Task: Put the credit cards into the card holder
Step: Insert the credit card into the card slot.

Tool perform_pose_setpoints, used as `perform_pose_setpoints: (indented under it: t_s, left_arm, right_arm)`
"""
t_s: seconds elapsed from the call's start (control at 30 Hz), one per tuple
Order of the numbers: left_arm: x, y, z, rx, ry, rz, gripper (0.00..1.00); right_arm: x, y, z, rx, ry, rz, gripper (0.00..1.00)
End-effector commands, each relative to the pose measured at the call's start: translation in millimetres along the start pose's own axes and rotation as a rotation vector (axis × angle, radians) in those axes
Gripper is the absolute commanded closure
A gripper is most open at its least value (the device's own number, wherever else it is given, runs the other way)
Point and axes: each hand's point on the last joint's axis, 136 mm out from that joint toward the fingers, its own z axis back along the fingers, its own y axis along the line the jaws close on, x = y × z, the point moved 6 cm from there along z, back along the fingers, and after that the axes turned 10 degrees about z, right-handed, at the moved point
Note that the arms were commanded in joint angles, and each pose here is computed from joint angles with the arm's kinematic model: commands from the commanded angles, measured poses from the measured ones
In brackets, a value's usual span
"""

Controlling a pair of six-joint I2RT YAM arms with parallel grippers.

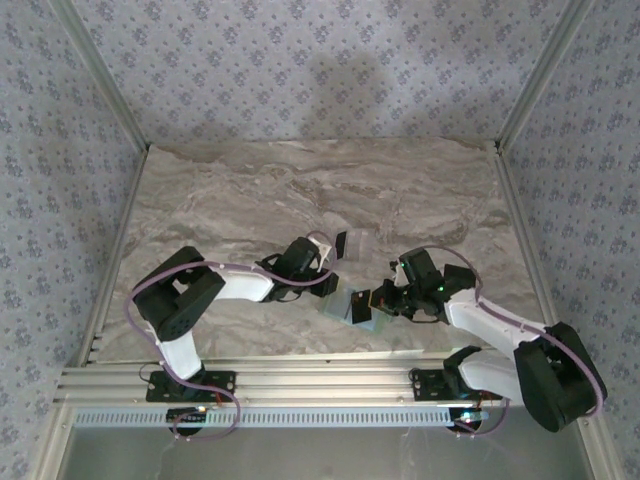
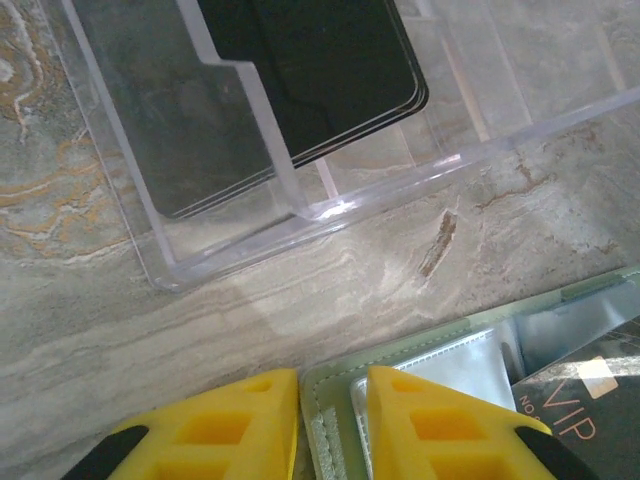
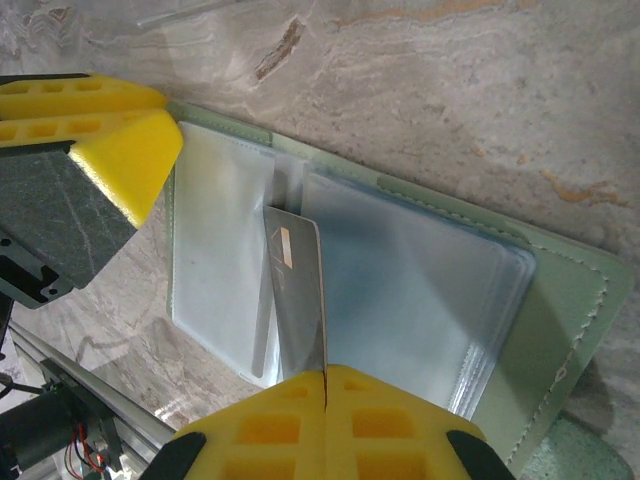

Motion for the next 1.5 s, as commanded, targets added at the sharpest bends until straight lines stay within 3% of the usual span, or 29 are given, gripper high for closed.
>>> perform_pose_setpoints:
  t_s: [0.0,0.77,1.47]
  left_arm:
    - [-32.5,14.4,-11.6,0.053,0.098,0.013,0.77]
    - [-48.6,21.2,-19.4,0.08,0.122,0.024,0.78]
    - [-55.1,20.6,-20.8,0.074,0.134,0.023,0.78]
  right_arm:
    - [-3.4,-7.3,-3.6,-0.019,0.014,-0.026,1.0]
    - [-20.4,-13.6,-0.5,-0.048,0.066,-0.041,1.0]
    - [1.4,-1.8,-11.1,-0.04,0.033,-0.024,1.0]
